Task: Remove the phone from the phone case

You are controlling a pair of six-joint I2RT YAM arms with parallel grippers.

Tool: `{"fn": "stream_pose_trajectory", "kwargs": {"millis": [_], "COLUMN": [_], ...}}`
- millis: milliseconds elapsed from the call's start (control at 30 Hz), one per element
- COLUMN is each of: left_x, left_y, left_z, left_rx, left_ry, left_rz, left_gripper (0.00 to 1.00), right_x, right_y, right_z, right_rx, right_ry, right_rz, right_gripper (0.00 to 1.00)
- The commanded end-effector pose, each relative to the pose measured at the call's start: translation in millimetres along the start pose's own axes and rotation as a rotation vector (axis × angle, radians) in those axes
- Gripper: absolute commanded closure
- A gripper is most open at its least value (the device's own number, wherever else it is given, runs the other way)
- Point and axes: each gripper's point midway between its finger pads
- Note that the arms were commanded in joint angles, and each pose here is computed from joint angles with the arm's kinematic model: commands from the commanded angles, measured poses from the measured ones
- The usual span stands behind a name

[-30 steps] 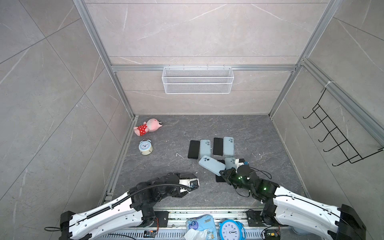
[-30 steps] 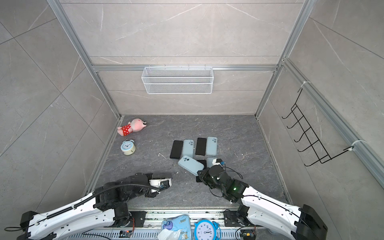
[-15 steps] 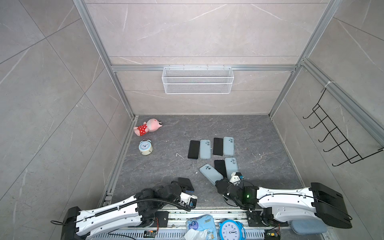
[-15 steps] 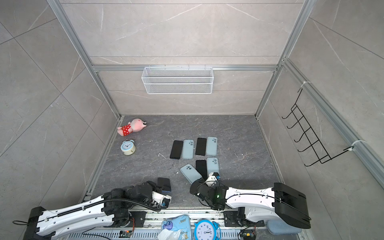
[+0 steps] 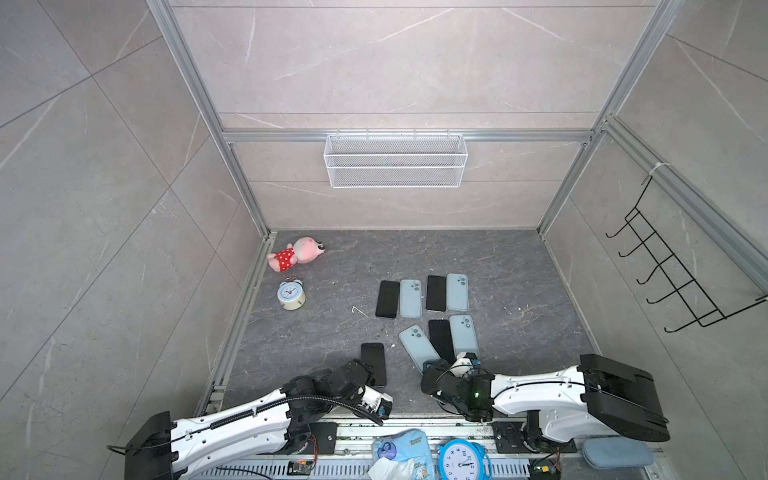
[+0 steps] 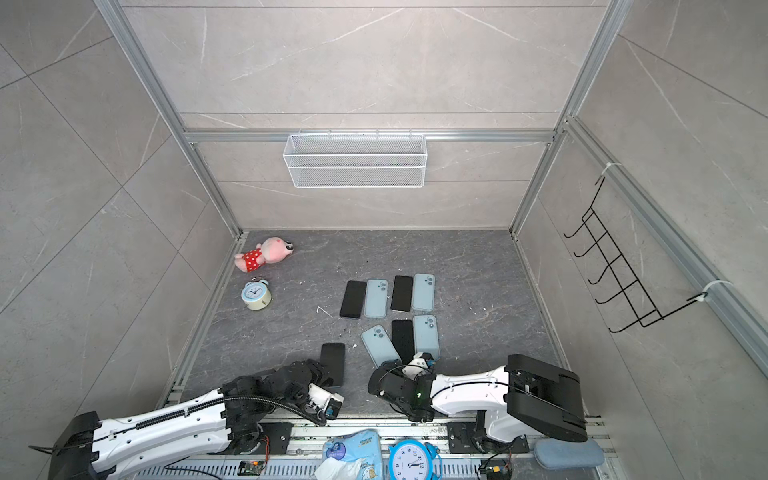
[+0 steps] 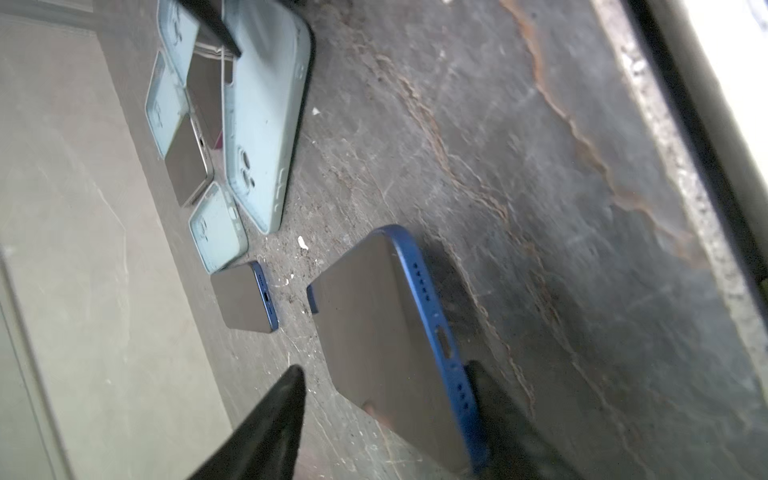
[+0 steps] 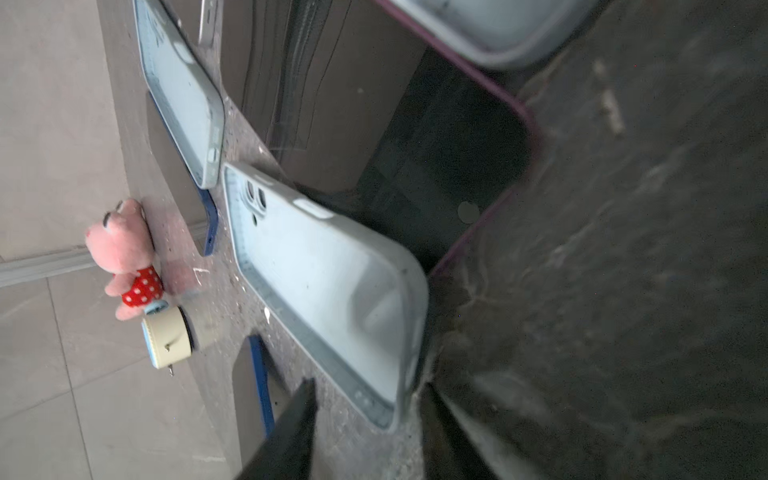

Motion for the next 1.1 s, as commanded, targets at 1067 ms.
{"fn": "stream_pose_trajectory", "kwargs": {"millis": [1067], "left_x": [56], "left_y": [21], "left_z": [-73], "left_rx": [-0.312], "left_ry": [0.248], "left_rz": [-2.186], "left_gripper": [0.1], "right_x": [23], "right_y": [69], "right_z": [-23], "right_rx": [0.264], "right_ry": [0.372], "right_rz": [-1.183], "right_gripper": [0.53]}}
Point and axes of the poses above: each gripper's point midway between its finger pads, its own z axis out along the fingers, its own y axis along the line the jaws close on, x = y × z, and after that the axes turned 8 degrees about -z, right-handed
